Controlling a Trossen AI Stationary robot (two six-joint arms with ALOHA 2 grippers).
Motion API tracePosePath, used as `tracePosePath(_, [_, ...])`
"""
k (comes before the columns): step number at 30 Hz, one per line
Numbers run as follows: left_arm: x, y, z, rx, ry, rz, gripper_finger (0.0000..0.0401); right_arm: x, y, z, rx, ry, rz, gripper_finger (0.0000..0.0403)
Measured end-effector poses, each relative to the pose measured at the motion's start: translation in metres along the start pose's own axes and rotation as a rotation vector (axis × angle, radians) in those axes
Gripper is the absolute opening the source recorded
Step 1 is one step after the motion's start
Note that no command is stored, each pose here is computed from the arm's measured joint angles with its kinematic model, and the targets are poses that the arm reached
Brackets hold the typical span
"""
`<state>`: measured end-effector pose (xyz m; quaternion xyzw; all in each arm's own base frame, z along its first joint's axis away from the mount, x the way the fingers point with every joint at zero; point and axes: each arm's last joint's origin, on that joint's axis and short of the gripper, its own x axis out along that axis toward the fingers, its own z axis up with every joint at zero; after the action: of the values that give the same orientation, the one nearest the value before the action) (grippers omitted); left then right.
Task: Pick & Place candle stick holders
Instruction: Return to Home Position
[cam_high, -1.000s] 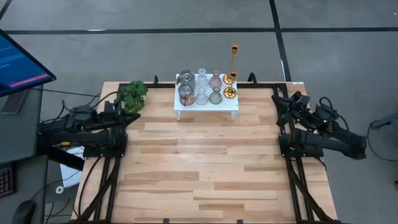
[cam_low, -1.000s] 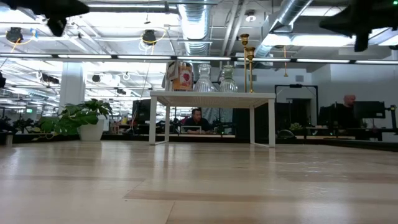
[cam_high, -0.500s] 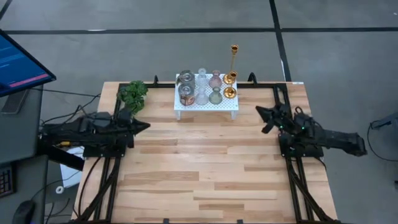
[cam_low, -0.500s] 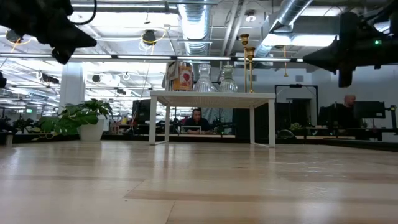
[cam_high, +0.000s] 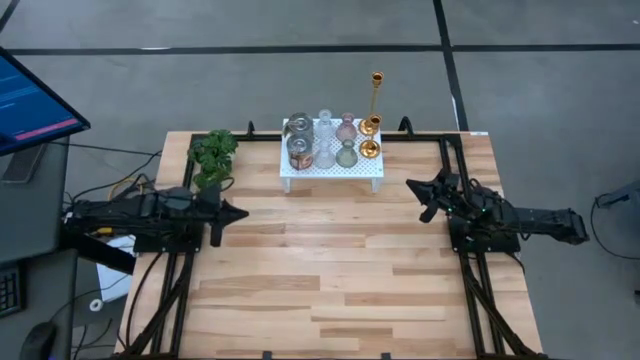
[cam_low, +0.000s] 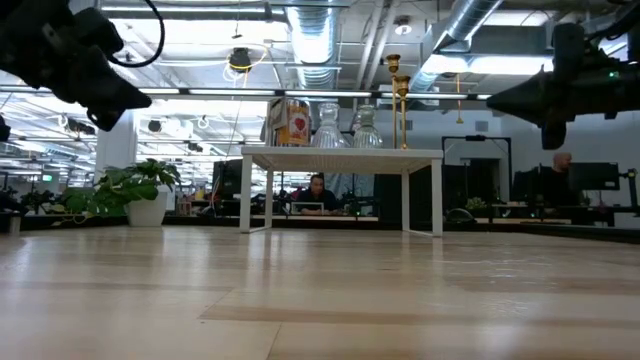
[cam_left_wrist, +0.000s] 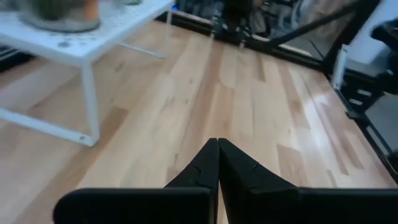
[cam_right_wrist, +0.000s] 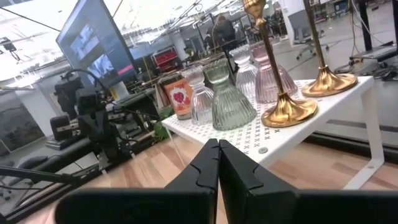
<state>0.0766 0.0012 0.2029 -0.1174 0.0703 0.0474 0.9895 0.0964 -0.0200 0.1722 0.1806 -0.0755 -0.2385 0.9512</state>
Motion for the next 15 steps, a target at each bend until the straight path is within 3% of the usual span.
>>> tracePosePath(10, [0.000,0.000,0.000,0.094,-0.008,0.007,0.0003,0.000,0.000,-0.001,0.000,0.004,-0.002,0.0000])
tracePosePath(15, [0.012,0.005,-0.019,0.080,-0.007,0.054,0.0003,0.000,0.000,-0.001,0.000,0.004,-0.002,0.0000])
